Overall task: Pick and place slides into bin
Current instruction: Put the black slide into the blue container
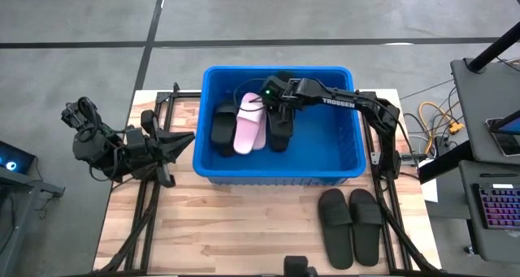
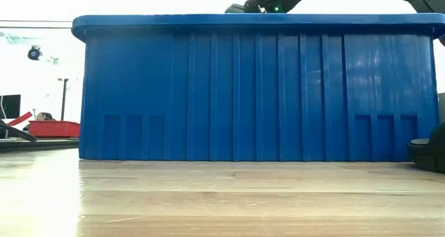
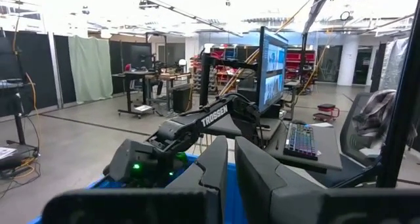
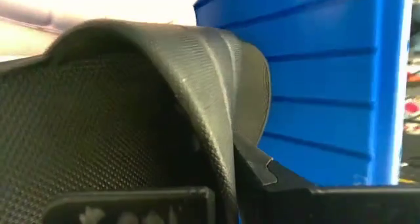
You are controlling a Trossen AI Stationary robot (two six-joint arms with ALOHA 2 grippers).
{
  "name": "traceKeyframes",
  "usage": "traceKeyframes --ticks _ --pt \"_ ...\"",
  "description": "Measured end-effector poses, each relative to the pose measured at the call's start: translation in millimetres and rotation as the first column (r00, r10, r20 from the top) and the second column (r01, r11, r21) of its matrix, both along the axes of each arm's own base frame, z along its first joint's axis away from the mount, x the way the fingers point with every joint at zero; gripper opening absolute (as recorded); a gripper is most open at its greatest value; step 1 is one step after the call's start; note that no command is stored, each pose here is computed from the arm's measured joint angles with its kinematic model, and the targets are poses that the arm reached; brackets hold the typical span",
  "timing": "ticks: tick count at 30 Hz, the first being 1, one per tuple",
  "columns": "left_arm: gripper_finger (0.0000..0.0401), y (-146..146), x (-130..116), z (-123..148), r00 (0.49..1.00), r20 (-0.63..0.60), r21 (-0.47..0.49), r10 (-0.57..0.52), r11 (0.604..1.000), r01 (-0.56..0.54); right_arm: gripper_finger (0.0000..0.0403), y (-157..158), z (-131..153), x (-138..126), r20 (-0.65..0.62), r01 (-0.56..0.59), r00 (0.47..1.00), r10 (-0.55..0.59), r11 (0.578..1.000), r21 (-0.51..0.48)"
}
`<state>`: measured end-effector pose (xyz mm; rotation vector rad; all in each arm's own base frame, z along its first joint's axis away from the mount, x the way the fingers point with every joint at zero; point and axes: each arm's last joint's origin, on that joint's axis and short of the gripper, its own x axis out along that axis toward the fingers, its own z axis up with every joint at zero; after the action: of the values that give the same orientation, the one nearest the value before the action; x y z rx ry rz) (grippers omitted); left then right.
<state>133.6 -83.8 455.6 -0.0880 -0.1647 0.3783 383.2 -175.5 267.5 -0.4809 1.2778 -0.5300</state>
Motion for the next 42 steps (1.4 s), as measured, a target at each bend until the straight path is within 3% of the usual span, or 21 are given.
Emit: traceKeyframes --ticks 9,14,24,31,35,42 --pt "0.0015 -1.0 1.5 -1.1 1.0 -0.009 0.001 0.018 1.0 -0.018 0.0013 -5.8 -4.2 -0.9 0.063 0.087 0.994 -0.09 0.995 0.042" --pt "0.0015 -0.9 1.5 -1.0 1.0 -0.009 0.001 0.019 1.0 -0.019 0.0013 -6.1 -26.0 -2.1 0.019 0.137 0.99 -0.139 0.987 0.081" --pt "0.0015 -0.3 1.3 -0.9 1.0 -0.013 0.006 0.027 1.0 -0.027 0.0013 -3.9 -45.6 -5.0 0.031 0.16 0.986 -0.165 0.98 0.118" --pt "0.0015 1.1 0.5 -1.0 0.998 -0.02 -0.005 0.066 0.998 -0.066 0.0015 -2.0 -45.2 -4.0 0.062 0.136 0.987 -0.151 0.969 0.205" --pt "0.0015 0.9 0.8 -1.2 0.997 -0.021 -0.004 0.069 0.998 -0.069 0.0047 -1.7 -42.1 -3.0 0.069 0.136 0.986 -0.155 0.965 0.224" --pt "0.0015 0.6 1.2 -1.4 0.997 -0.022 -0.003 0.069 0.998 -0.069 0.0157 0.6 -27.9 -0.9 0.101 0.141 0.978 -0.181 0.939 0.313"
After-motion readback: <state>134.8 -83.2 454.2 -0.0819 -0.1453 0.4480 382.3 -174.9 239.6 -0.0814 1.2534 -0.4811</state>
